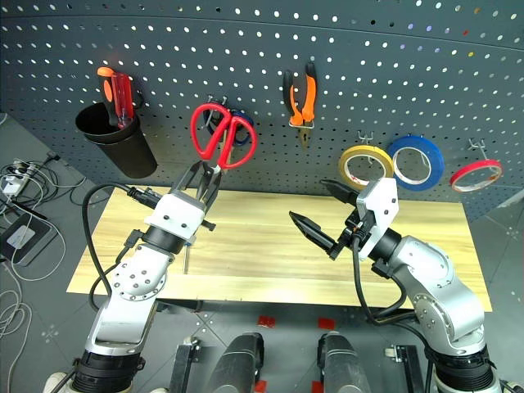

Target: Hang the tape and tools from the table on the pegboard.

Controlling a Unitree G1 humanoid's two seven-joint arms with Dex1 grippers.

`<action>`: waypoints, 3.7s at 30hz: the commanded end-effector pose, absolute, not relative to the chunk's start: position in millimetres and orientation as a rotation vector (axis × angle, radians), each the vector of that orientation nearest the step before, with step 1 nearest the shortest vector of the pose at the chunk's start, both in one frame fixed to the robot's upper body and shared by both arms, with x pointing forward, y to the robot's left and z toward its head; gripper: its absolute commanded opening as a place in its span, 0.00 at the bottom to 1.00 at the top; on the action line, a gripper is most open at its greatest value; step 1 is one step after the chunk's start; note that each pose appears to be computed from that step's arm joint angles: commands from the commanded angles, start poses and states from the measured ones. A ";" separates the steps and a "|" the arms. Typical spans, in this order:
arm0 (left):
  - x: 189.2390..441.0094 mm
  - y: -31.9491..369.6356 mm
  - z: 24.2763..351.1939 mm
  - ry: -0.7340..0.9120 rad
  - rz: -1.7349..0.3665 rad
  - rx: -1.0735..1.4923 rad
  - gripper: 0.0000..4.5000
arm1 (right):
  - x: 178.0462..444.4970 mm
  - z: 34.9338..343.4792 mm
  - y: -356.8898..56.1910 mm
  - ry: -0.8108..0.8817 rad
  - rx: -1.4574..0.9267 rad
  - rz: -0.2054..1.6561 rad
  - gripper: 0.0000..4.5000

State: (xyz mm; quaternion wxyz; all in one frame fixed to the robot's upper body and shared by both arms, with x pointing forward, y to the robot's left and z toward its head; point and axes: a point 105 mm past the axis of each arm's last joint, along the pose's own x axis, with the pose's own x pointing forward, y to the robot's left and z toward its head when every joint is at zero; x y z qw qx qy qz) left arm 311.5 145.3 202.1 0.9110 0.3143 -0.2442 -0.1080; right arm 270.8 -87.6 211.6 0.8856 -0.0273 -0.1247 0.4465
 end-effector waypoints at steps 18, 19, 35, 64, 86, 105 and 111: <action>340.7 157.0 183.4 -0.291 -0.186 0.485 0.55 | 261.6 216.2 -89.6 -0.287 -0.092 0.937 1.00; 342.0 157.2 183.0 -0.284 -0.184 0.481 0.61 | 261.4 216.0 -89.8 -0.286 -0.094 0.937 1.00; 322.1 203.8 117.9 0.084 0.006 0.333 0.99 | 247.1 209.0 -72.6 -0.256 -0.159 1.090 1.00; 354.1 285.6 104.3 0.402 0.078 0.002 0.99 | 252.0 216.3 -35.2 -0.191 -0.115 1.239 1.00; 372.3 277.9 104.1 0.409 0.007 0.091 0.10 | 259.2 215.2 -38.6 -0.182 -0.113 1.205 1.00; 310.4 169.2 185.3 -0.201 -0.096 0.601 0.10 | 253.8 237.0 -65.4 -0.311 0.009 1.026 1.00; 295.4 167.4 245.0 -0.491 0.041 0.673 0.10 | 258.5 252.6 -58.7 -0.387 0.049 0.997 1.00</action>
